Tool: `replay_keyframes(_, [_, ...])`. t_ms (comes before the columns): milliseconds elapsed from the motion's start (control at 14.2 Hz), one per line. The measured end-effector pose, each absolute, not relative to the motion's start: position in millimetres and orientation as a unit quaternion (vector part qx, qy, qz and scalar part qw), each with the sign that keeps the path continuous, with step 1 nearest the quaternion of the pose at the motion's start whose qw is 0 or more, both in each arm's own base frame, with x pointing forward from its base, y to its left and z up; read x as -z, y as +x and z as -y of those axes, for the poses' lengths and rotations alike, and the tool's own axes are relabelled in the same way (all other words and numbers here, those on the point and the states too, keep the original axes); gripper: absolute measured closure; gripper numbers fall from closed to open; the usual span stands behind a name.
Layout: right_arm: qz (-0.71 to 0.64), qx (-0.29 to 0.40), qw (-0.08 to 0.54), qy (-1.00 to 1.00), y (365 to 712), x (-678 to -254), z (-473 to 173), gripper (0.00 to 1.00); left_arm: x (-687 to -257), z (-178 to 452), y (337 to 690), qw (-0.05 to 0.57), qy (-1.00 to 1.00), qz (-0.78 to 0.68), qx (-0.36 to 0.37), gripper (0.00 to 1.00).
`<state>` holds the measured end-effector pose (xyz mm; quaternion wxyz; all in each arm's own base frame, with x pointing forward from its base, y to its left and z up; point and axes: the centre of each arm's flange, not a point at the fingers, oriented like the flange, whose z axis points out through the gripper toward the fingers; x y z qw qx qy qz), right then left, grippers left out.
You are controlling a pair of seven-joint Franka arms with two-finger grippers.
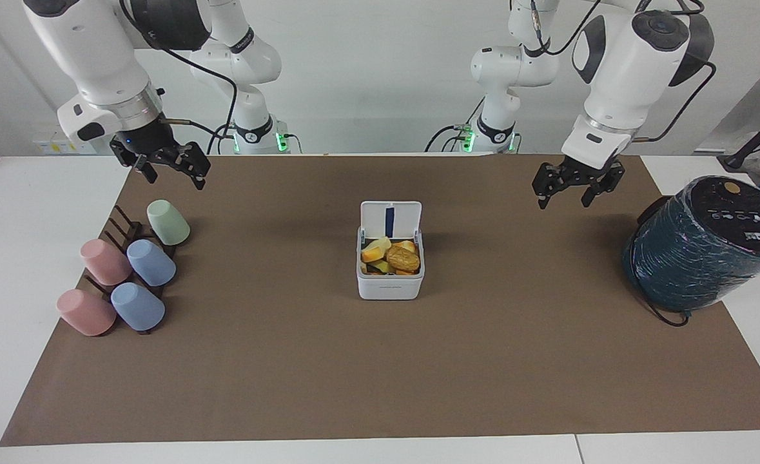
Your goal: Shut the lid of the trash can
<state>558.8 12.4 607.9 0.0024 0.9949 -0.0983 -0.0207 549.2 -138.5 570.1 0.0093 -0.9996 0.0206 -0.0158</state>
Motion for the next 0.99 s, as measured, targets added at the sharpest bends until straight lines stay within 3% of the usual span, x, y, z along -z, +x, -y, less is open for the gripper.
replay_keyframes(211, [0.098, 0.021, 0.002, 0.995, 559, -608, -12, 0.0, -557, 173, 525, 0.014, -0.999, -0.039, 0.001, 0.51])
replay_keyframes(282, [0.098, 0.021, 0.002, 0.995, 559, -608, -12, 0.0, -553, 182, 517, 0.016, -0.999, -0.041, -0.004, 0.52])
replay_keyframes(352, [0.098, 0.021, 0.002, 0.995, 559, -608, -12, 0.0, -550, 188, 510, 0.018, -0.999, -0.042, -0.007, 0.6])
replay_keyframes(704, [0.098, 0.021, 0.002, 0.995, 559, -608, -12, 0.0, -546, 214, 492, 0.018, -0.998, -0.054, -0.007, 0.74])
replay_keyframes(986, [0.098, 0.021, 0.002, 0.995, 559, -608, -12, 0.0, -535, 235, 474, 0.012, -0.998, -0.061, -0.008, 0.79])
